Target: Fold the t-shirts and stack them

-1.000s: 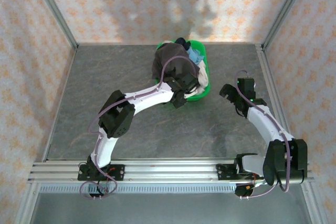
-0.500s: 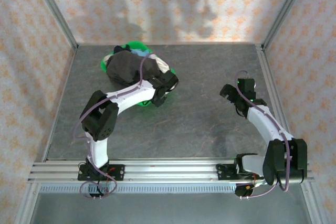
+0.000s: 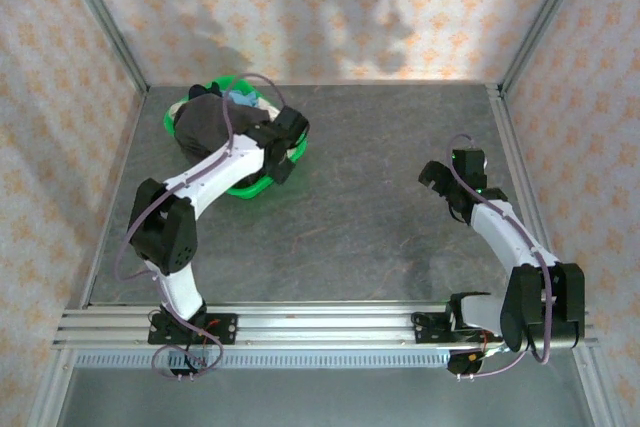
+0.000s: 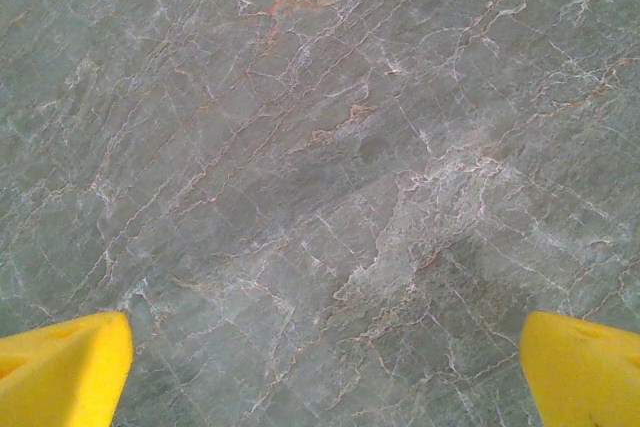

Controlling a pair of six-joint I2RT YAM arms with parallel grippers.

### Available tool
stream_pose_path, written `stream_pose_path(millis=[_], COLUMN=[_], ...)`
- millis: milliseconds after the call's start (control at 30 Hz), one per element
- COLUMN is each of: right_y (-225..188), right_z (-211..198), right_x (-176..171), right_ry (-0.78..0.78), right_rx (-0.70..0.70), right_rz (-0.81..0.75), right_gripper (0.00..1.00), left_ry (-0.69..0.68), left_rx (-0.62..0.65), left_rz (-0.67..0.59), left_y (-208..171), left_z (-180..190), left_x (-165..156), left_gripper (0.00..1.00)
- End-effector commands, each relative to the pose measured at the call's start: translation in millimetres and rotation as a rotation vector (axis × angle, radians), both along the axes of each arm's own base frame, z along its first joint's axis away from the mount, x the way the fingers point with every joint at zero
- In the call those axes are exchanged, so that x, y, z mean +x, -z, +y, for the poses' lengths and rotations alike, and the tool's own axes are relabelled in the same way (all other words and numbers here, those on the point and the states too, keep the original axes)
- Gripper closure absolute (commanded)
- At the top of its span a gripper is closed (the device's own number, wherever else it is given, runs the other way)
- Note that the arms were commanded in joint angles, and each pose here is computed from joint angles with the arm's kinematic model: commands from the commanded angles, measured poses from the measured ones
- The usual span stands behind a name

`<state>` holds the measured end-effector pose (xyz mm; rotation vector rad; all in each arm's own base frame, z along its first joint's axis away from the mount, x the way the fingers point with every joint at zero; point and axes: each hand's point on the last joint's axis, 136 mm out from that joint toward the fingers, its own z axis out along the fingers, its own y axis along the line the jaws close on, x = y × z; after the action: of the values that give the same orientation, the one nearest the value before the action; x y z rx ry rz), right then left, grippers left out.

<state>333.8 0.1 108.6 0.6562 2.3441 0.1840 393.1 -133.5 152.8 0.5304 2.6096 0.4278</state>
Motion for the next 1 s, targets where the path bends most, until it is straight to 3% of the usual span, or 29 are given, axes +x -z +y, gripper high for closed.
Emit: stream_pose_path(millis=[0, 100, 267, 400, 567, 800, 967], right_y=[-0.2, 1.6, 2.0, 2.1, 1.7, 3.2, 5.5], right_z=[-3.7, -3.4, -1.3, 0.6, 2.4, 2.6, 1.5], right_x=[1.1, 0.8, 0.5, 0.7, 0.2, 0.3, 1.1], right_ry=[0.007, 0.004, -0.005, -0.013, -0.018, -0.014, -0.004], right_rx=[-0.013, -0.014, -0.003, 0.005, 0.013, 0.019, 0.019], right_rz=[0.000, 0.006, 0.005, 0.000, -0.008, -0.006, 0.001], right_gripper=[0.01, 0.01, 0.01, 0.01, 0.01, 0.01, 0.01], left_ry=[-0.145, -0.306, -0.620, -0.724, -0.767, -0.628, -0.340], left_rx=[-0.302, -0.430, -0.294, -0.332, -0.319, -0.208, -0.087], left_rz=[-0.079, -0.124, -0.154, -0.150, -0.138, -0.041, 0.039], left_y=[-43.0, -40.3, -12.3, 14.7, 37.1, 47.3, 35.4], left_z=[-41.3, -60.3, -34.2, -33.8, -26.3, -9.2, 3.8], left_x=[18.2, 47.3, 91.8, 112.1, 113.8, 83.5, 57.6], left_gripper=[0.17, 0.07, 0.08, 0.10, 0.14, 0.50, 0.80])
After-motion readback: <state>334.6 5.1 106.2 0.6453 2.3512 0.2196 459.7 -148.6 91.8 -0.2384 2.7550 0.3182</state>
